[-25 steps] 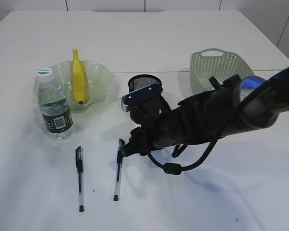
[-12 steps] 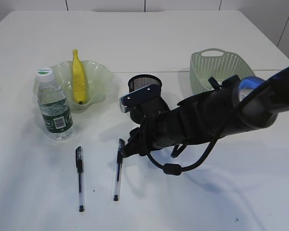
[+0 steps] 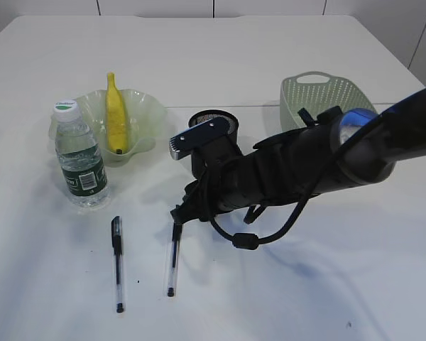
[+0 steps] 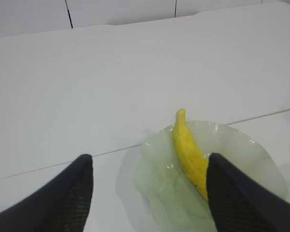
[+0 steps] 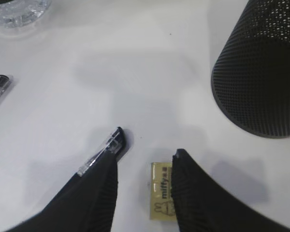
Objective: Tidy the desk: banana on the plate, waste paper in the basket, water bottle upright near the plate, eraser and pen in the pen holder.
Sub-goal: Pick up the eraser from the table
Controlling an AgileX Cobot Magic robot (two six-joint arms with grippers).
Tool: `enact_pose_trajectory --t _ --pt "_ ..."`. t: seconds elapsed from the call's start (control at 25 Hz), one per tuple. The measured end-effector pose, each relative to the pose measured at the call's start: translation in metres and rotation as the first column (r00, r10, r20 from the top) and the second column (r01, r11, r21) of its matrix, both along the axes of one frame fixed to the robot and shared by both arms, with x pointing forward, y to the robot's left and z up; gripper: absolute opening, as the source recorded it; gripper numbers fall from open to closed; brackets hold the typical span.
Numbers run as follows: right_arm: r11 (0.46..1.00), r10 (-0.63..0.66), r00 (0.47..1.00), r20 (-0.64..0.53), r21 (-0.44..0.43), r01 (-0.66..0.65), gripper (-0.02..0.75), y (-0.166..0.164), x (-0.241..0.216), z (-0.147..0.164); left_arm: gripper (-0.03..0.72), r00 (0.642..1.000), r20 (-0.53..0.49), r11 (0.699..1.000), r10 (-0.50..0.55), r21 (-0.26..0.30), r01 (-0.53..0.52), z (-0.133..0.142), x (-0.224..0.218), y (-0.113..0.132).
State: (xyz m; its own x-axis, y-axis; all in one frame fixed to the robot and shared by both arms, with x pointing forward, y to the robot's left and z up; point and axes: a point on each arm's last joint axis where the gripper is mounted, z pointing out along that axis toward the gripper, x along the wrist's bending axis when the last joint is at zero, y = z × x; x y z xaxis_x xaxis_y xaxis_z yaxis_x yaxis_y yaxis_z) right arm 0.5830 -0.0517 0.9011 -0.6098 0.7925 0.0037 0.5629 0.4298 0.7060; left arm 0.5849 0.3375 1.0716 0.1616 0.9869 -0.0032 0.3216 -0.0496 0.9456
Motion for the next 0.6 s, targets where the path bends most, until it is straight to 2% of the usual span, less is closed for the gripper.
enact_pose_trajectory --t 0.6 --pt "0.999 -0.020 1.000 -0.011 -0.045 0.020 0.287 -0.002 0.002 -0.012 0.514 1.000 0.000 1.000 0.001 -0.002 -0.001 0.000 0.000 0.000"
